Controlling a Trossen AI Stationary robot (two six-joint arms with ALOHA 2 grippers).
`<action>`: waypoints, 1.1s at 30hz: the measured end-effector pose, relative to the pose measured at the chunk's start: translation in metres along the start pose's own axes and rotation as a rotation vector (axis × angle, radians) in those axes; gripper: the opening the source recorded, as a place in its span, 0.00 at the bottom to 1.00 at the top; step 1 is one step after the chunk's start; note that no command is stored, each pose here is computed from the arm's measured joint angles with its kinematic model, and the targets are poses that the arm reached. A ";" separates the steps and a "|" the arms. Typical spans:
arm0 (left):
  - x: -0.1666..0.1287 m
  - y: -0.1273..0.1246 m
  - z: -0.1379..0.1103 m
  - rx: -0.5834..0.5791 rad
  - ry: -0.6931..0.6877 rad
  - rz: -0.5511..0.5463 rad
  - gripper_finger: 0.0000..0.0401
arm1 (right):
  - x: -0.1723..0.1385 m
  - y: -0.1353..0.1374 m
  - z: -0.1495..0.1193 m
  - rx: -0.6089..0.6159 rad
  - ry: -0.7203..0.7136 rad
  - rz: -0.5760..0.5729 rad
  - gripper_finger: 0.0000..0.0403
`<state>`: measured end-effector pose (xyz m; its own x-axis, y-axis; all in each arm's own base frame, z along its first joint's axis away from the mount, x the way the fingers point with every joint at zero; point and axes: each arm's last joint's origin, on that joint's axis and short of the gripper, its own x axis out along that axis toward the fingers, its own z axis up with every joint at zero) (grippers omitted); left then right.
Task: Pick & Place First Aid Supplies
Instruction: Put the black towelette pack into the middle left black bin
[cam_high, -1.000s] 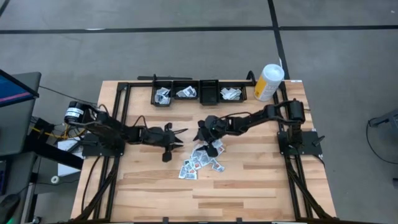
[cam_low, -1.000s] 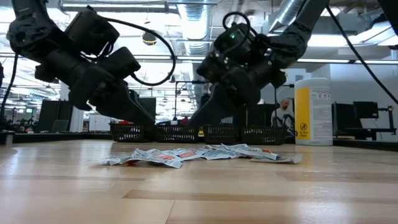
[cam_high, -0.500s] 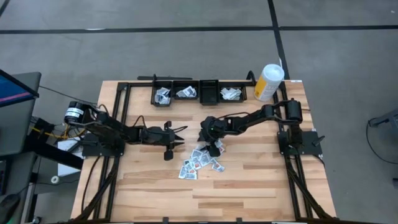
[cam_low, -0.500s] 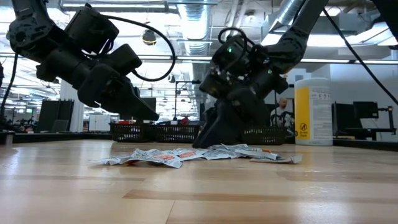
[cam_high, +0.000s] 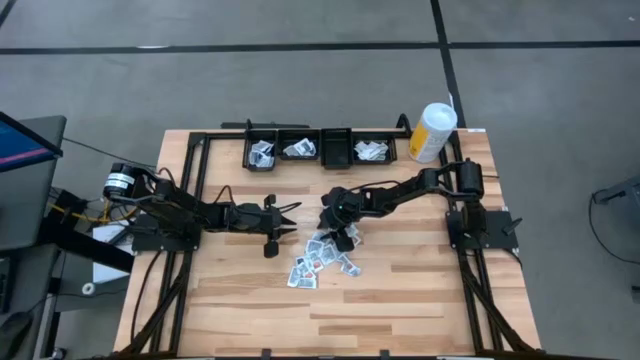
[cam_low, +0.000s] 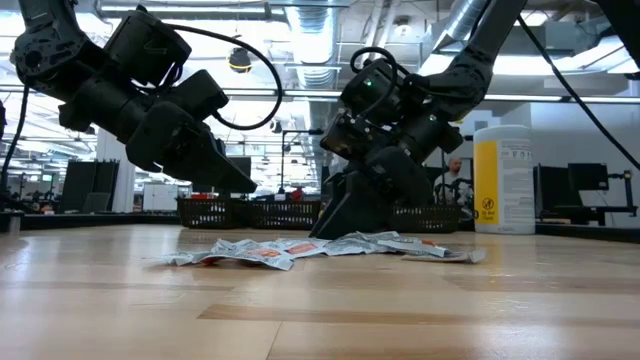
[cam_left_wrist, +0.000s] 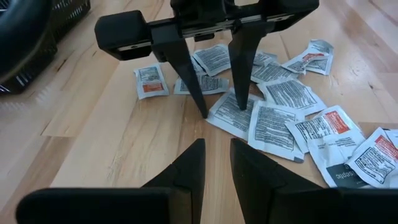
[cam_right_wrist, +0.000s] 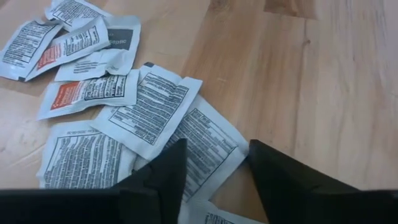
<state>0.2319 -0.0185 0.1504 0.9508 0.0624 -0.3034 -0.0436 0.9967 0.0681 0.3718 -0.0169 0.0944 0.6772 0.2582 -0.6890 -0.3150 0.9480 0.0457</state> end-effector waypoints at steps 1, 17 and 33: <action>0.000 0.000 0.000 0.000 0.000 0.000 0.19 | 0.000 0.000 0.000 0.000 0.000 0.001 0.38; 0.000 0.000 0.001 -0.001 -0.007 0.000 0.19 | -0.009 -0.015 -0.001 0.028 -0.015 -0.039 0.16; 0.000 0.000 0.001 0.003 -0.007 0.000 0.19 | -0.023 -0.020 0.012 0.026 -0.068 -0.094 0.03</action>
<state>0.2321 -0.0185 0.1510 0.9530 0.0621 -0.2966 -0.0429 0.9966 0.0706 0.3705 -0.0394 0.1180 0.7465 0.1793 -0.6408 -0.2316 0.9728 0.0024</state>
